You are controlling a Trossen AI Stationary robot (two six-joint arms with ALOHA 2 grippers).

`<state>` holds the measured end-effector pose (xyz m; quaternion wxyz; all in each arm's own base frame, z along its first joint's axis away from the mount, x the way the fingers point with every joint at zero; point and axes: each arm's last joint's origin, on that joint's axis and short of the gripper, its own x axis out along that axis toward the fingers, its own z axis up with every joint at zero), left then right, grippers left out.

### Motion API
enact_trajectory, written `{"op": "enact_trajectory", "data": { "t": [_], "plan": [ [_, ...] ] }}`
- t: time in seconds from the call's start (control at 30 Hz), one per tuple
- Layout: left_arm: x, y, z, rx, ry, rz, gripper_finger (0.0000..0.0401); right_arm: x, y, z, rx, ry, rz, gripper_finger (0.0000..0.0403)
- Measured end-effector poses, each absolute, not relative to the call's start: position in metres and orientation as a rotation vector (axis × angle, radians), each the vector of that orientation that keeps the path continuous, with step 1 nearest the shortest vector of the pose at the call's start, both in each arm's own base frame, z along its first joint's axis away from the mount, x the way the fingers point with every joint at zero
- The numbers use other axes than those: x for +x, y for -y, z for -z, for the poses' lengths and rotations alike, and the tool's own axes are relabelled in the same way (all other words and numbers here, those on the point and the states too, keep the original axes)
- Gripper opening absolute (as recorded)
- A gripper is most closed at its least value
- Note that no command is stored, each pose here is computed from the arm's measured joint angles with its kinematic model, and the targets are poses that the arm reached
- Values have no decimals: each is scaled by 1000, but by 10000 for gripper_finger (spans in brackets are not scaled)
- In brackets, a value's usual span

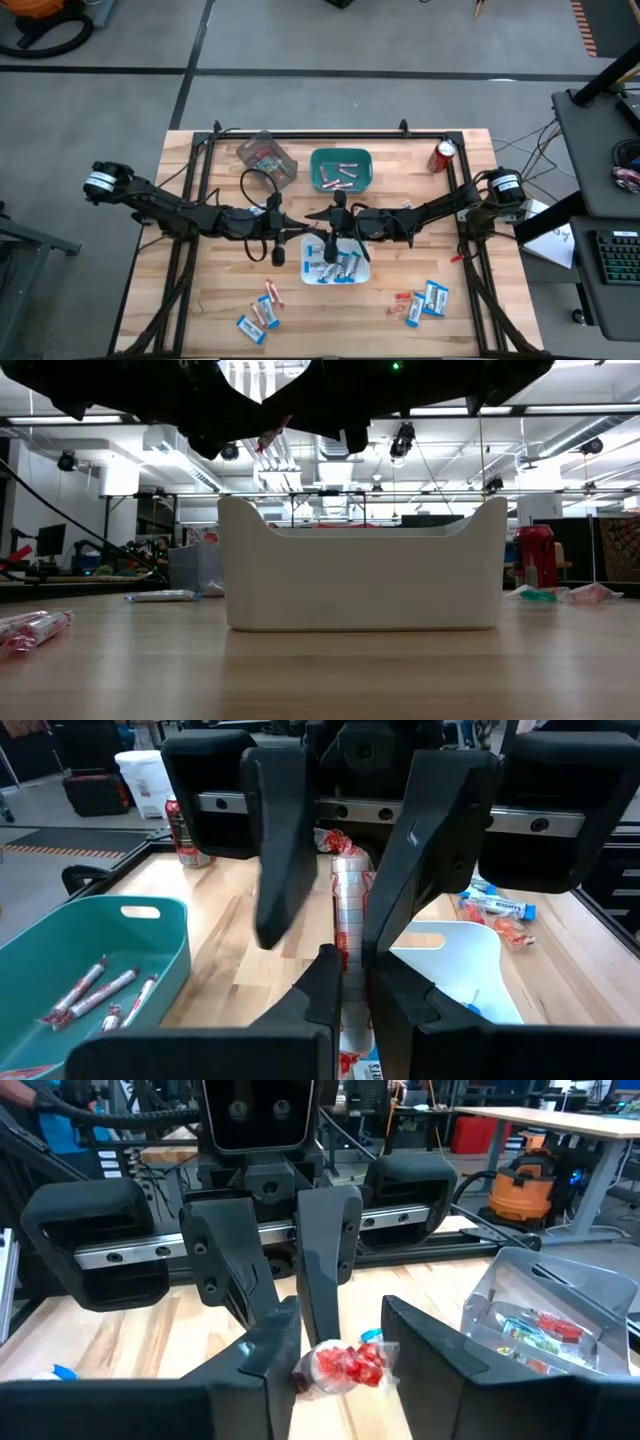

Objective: Sort candy
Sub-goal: Put the white candy into the green bin

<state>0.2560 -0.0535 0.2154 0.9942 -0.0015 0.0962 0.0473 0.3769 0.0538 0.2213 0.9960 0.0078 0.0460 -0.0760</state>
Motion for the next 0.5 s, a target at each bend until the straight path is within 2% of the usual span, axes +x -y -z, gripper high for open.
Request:
{"op": "enact_trajectory", "data": {
  "t": [0.2,0.5],
  "plan": [
    [256,53,-215,-1,-195,-96,28,377,-54,-221,8,-92,138,33],
    [255,53,-215,3,-213,-97,57,376,-53,-222,17,-100,149,42]
  ]
}}
